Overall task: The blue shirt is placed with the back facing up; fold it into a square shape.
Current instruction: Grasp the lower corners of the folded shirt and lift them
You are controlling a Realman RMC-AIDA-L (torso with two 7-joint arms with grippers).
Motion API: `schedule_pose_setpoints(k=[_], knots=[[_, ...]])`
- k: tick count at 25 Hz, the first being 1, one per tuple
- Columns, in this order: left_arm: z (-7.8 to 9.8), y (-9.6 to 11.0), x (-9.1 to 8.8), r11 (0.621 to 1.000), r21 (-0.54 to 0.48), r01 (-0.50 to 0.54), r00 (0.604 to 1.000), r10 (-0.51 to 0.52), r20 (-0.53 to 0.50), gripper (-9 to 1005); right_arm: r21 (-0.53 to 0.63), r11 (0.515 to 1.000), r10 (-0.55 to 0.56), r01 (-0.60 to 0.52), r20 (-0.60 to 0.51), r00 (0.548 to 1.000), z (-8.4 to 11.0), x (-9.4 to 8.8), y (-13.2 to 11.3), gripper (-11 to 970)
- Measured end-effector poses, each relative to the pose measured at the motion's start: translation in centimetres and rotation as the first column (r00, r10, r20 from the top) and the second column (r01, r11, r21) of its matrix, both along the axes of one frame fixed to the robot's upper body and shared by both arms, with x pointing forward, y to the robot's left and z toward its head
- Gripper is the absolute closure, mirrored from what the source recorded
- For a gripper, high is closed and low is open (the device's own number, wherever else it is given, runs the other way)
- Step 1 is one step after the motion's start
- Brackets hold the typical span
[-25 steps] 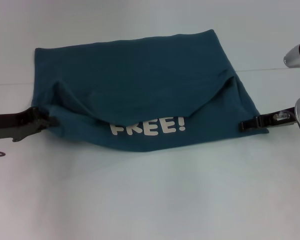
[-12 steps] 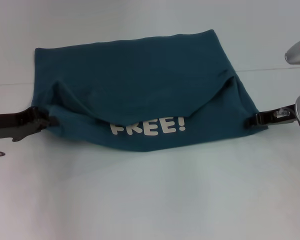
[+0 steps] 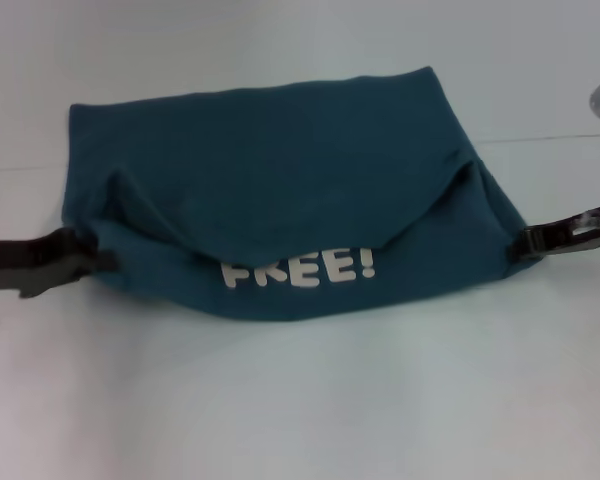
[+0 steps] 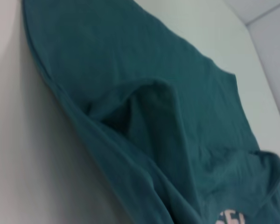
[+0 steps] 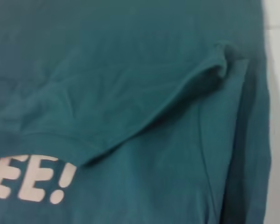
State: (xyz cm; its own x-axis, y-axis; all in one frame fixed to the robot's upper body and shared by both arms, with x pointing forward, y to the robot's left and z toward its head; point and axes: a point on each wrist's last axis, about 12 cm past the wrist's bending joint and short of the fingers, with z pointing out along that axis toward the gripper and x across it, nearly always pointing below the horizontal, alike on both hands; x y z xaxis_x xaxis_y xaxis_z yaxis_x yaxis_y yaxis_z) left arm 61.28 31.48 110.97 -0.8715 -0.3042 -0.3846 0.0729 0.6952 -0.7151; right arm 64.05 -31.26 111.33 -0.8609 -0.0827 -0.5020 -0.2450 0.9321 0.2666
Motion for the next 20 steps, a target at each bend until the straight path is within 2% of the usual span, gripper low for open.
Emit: schedule_pose_setpoints(k=[5, 9, 14, 20], knots=[[1.3, 1.4, -1.7, 0.994, 0.050, 0.095, 0.993, -0.092, -0.070, 990, 0.040, 0.998, 0.051, -0.046, -0.133, 0.990, 2.8, -2.2, -1.0, 916], [2.1, 2.3, -3.8, 0.984, 0.030, 0.176, 0.978, -0.171, -0.116, 990, 0.079, 0.993, 0.105, -0.089, -0.237, 0.966, 4.1, -4.5, -1.5, 916], [2.3, 3.3, -6.7, 0.969, 0.025, 0.247, 0.951, -0.238, -0.199, 989, 0.154, 0.979, 0.183, -0.134, -0.372, 0.910, 3.4, -7.3, -1.5, 916], [0.9, 4.0, -10.4, 0.953, 0.013, 0.302, 0.899, -0.281, -0.335, 990, 0.230, 0.961, 0.242, -0.151, -0.449, 0.860, 2.5, -9.9, -2.0, 916]])
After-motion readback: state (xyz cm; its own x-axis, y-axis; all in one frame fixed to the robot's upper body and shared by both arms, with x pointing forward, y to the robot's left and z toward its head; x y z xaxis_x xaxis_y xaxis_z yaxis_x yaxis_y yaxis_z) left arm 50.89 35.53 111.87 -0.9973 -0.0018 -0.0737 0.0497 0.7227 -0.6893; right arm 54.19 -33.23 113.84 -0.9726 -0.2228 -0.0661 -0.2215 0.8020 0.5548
